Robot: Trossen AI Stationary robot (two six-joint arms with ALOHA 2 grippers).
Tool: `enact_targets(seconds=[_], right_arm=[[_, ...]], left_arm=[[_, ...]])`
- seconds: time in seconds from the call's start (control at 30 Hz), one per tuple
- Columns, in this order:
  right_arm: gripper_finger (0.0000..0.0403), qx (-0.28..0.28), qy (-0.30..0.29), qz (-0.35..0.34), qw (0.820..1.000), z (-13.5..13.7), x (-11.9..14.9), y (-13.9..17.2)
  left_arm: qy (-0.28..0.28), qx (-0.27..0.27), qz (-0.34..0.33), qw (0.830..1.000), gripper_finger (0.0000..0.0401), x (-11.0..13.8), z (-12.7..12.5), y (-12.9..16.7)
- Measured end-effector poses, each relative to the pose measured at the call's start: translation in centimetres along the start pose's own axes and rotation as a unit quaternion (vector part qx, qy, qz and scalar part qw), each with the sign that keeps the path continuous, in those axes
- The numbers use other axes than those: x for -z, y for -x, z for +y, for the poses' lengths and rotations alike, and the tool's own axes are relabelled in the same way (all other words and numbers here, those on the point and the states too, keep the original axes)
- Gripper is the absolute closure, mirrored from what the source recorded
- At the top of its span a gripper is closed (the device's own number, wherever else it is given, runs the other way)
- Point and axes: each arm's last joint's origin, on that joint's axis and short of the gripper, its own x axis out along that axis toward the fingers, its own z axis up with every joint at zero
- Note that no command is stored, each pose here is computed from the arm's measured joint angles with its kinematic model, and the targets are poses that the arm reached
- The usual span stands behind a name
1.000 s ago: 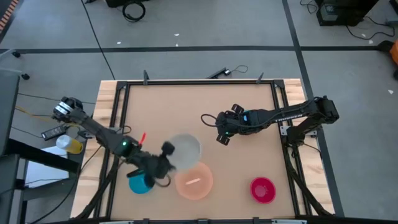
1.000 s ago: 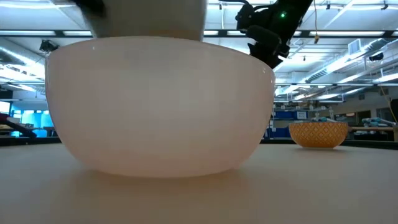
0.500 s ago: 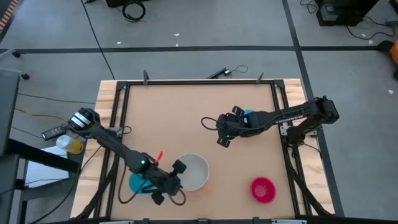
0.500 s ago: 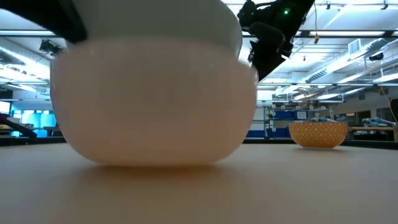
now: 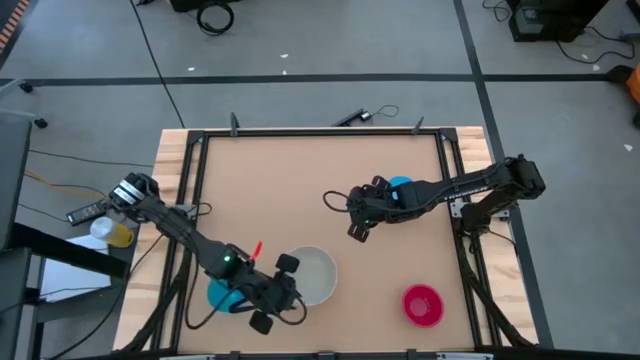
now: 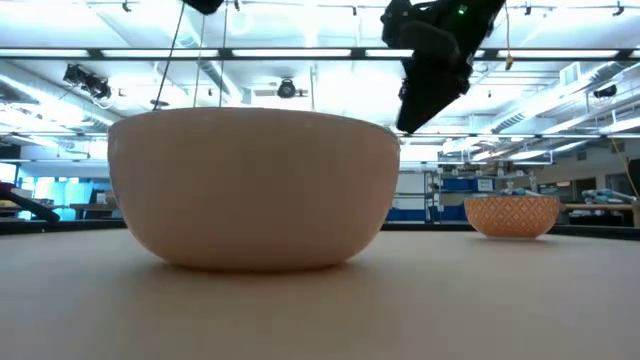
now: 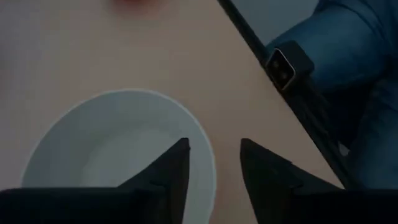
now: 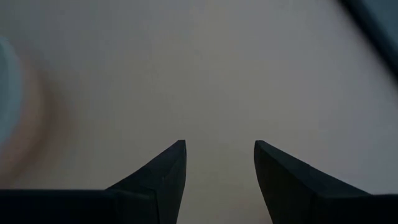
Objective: Nest bowls inside each other
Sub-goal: Stack the blue bowl on the gray bowl
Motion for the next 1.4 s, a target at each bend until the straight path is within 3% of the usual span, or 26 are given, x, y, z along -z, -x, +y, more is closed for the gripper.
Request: enact_targets(seconds=[0.17, 0.37, 0.5, 0.63, 0.87, 0.97, 1.03, 1.2, 1.27, 1.4], right_arm=[[0.0208, -0.04, 0.014, 0.003, 0.999, 1.4, 0.1, -0.6], [0.0208, 0.007, 0.015, -0.008, 1.0, 1.7, 0.8, 0.0], [0.0208, 0.008, 0.018, -0.002, 1.0, 2.1, 1.2, 0.2], [0.0208, 0.013, 0.016, -0.008, 1.0, 2.2, 1.3, 0.2], [0.0208, 0.019, 0.018, -0.007, 1.0, 2.3, 1.4, 0.3], [0.0208, 0.029, 0.04, 0.045, 0.998, 1.8, 2.4, 0.6], [0.0208, 0.07, 0.054, 0.114, 0.99, 0.7, 3.8, 1.4], [0.0208, 0.218, -0.004, 0.19, 0.957, -2.3, 5.9, 3.8], [0.0208, 0.223, -0.014, 0.198, 0.954, -2.6, 6.1, 4.3], [0.0208, 0.196, -0.026, 0.175, 0.965, -2.5, 5.8, 4.7]], left_arm=[[0.089, -0.048, 0.049, 0.994, 0.0237, 1.1, 1.0, -0.1], [0.177, -0.099, 0.194, 0.96, 0.0237, 5.0, -0.2, 2.1], [0.247, -0.143, 0.205, 0.936, 0.0237, 7.3, -1.5, 5.2], [0.315, -0.152, 0.194, 0.917, 0.0237, 9.8, -2.5, 7.0], [0.359, -0.178, 0.231, 0.887, 0.0237, 14.8, -3.0, 6.8], [0.372, -0.197, 0.253, 0.871, 0.0237, 16.4, -2.9, 6.5], [0.384, -0.203, 0.255, 0.864, 0.0237, 16.8, -2.8, 6.4], [0.369, -0.204, 0.247, 0.872, 0.0237, 16.8, -2.8, 6.3], [0.358, -0.204, 0.244, 0.878, 0.0237, 16.8, -2.8, 6.3], [0.349, -0.198, 0.251, 0.881, 0.0237, 16.8, -2.8, 6.3]])
